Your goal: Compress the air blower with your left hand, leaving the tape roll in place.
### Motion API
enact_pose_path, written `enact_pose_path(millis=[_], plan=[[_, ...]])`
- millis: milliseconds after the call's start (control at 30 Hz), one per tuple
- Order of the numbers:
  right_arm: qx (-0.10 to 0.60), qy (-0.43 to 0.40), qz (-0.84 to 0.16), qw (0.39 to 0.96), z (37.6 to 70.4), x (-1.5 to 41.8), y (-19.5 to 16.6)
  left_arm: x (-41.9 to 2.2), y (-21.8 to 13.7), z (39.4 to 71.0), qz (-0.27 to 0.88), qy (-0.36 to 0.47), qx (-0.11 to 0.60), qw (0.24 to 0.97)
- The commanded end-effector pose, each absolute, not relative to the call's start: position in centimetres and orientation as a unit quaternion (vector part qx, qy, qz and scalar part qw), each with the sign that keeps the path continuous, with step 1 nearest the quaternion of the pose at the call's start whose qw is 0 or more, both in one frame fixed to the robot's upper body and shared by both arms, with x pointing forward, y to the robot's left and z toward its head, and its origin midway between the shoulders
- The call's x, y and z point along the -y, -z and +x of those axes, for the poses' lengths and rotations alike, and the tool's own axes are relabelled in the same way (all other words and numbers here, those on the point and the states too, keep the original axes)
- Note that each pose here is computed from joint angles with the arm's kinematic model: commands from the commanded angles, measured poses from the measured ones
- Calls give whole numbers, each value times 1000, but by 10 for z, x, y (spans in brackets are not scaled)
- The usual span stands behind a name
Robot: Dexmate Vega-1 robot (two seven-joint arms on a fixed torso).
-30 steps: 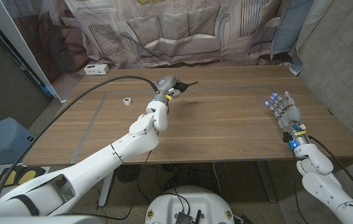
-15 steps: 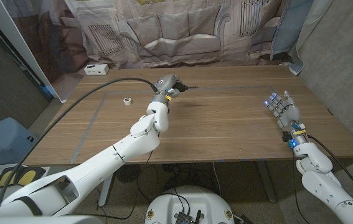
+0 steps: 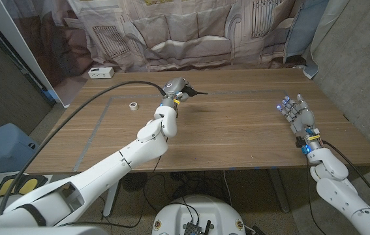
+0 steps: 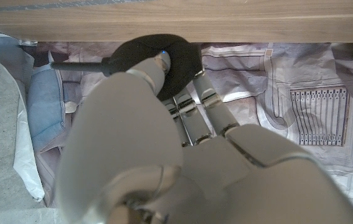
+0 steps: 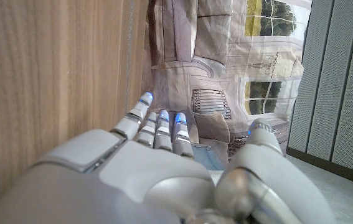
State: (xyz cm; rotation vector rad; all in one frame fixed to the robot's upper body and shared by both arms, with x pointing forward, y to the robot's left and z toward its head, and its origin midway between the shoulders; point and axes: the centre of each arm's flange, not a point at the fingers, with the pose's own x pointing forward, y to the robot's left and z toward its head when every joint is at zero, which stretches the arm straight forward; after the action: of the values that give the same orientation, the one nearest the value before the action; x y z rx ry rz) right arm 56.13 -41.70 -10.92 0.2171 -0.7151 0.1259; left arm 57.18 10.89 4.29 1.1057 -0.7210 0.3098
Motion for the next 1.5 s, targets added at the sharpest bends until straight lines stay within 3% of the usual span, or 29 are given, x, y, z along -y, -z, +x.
enact_pose_path(millis=[33,1500], plan=[[349,-65,107,929,567,415,108,-107,-48,575,528,-127,333,771],[355,-57,103,928,565,408,101,-113,-72,582,594,-68,318,736]])
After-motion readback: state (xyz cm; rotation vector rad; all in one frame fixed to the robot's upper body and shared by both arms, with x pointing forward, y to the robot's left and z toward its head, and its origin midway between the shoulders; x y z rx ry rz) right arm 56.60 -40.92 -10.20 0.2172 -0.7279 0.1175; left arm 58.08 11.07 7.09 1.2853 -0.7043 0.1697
